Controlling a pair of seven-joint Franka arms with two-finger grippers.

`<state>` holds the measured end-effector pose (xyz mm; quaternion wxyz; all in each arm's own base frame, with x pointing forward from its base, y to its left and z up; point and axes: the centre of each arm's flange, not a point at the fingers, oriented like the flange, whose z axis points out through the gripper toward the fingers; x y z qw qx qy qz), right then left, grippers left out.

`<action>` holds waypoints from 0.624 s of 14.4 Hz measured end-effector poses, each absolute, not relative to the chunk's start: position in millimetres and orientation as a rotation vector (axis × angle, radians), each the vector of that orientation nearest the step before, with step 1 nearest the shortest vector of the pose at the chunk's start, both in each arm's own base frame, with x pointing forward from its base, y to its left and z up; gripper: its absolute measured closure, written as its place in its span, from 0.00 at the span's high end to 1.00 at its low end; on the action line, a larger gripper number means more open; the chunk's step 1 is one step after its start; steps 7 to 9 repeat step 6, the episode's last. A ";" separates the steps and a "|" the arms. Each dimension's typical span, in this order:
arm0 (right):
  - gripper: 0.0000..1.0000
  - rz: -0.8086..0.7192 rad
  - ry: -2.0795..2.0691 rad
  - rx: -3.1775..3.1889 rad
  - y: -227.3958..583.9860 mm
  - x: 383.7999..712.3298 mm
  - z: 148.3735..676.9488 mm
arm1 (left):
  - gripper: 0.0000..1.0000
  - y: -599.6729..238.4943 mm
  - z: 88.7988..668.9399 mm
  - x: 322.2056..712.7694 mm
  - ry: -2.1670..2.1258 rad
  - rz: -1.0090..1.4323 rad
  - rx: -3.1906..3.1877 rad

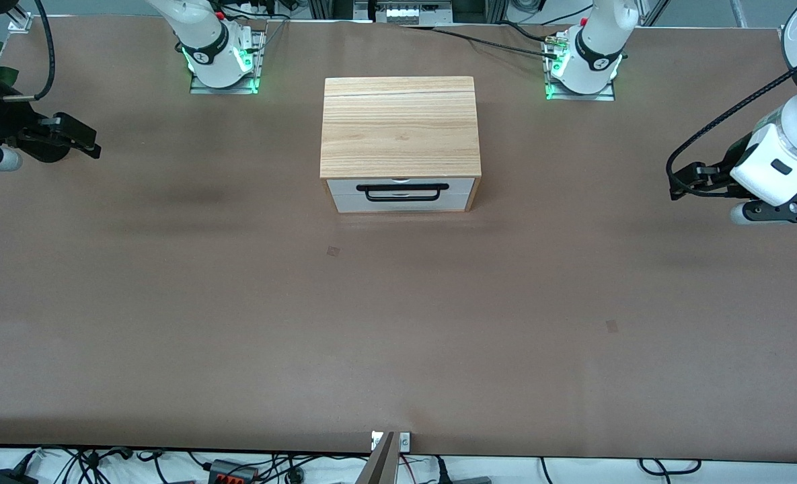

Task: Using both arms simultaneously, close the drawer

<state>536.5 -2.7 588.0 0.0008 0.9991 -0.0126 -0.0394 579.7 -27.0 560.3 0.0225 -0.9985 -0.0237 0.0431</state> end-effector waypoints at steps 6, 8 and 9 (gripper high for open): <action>1.00 -0.134 -0.059 3.137 -7.7 539.2 584.5 | 1.00 -29.3 557.9 579.5 -0.075 0.144 -3.110; 1.00 -0.134 -0.059 3.137 -7.7 539.2 584.5 | 1.00 -29.3 557.9 579.5 -0.075 0.144 -3.110; 1.00 -0.134 -0.059 3.137 -7.7 539.2 584.5 | 1.00 -29.3 557.9 579.5 -0.075 0.144 -3.110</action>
